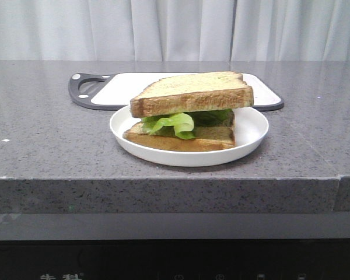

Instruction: Left arm grabs bread, right arm adds lettuce

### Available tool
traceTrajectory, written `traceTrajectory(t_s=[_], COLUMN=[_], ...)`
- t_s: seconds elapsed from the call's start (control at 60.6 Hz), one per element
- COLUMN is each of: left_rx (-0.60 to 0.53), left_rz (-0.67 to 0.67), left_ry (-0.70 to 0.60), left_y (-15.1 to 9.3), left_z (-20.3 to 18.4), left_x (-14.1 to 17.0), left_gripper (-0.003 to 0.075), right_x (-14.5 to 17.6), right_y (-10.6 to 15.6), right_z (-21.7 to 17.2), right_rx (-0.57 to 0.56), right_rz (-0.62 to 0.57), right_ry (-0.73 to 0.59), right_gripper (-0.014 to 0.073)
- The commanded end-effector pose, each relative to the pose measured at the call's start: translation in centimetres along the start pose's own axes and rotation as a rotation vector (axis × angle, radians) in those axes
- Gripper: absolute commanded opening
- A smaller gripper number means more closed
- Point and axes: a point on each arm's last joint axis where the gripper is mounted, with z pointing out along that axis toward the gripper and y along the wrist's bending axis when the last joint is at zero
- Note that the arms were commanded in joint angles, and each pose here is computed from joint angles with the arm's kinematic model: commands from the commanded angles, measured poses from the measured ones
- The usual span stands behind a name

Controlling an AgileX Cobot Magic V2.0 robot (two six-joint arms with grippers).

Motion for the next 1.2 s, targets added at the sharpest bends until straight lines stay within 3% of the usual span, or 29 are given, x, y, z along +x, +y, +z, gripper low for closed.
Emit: traceTrajectory(t_s=[0.0,0.313,1.187], left_rx=[-0.036,-0.079,-0.077], left_rz=[-0.01,-0.017,-0.026], left_ry=[-0.08,-0.07,-0.044], left_y=[0.2,0.3,0.3], left_z=[0.0,0.7,0.7], left_x=[-0.6,3.1,3.2], left_gripper=[-0.0019,-0.0019,-0.0019], right_x=[-1.6,-1.6,-1.6], right_y=[-0.2,-0.2,-0.2], right_z=[-0.2,-0.2,-0.2], right_rx=[0.022,0.022,0.022], right_rz=[-0.001,-0.001,-0.001], right_ry=[-0.104,-0.103,-0.103], right_gripper=[-0.0058,-0.0058,-0.0058])
